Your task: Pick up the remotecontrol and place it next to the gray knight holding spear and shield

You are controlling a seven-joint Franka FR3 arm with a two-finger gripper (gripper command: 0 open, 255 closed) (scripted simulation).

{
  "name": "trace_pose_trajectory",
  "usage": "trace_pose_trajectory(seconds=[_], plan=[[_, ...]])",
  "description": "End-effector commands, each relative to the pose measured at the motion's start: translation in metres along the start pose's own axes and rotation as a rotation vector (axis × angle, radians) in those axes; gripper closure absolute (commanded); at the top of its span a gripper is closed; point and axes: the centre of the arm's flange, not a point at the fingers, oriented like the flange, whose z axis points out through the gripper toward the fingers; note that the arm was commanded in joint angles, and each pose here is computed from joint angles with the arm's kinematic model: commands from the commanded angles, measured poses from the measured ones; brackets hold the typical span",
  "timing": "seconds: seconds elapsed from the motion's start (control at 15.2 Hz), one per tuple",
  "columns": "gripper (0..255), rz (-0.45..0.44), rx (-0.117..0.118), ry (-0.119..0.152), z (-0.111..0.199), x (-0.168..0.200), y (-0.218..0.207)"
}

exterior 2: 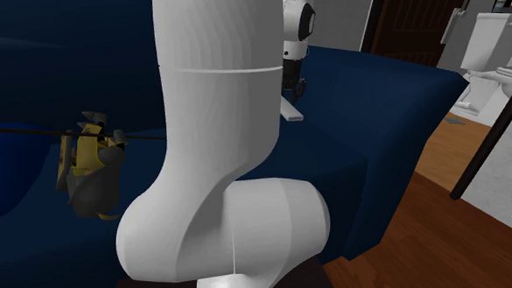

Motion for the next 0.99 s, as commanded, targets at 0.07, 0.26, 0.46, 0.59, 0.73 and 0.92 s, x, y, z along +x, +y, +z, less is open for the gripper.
trace_pose_trajectory(seconds=[0.07, 0.26, 0.46, 0.59, 0.73, 0.92], plan=[[255, 0.000, 0.000, 0.000, -0.017, 0.000, -0.001], [255, 0.000, 0.000, 0.000, -0.032, 0.001, -0.002], [255, 0.000, 0.000, 0.000, -0.048, 0.001, -0.003], [255, 0.000, 0.000, 0.000, -0.059, 0.001, -0.003], [255, 0.000, 0.000, 0.000, -0.069, 0.001, -0.004], [255, 0.000, 0.000, 0.000, -0.085, 0.002, -0.004]])
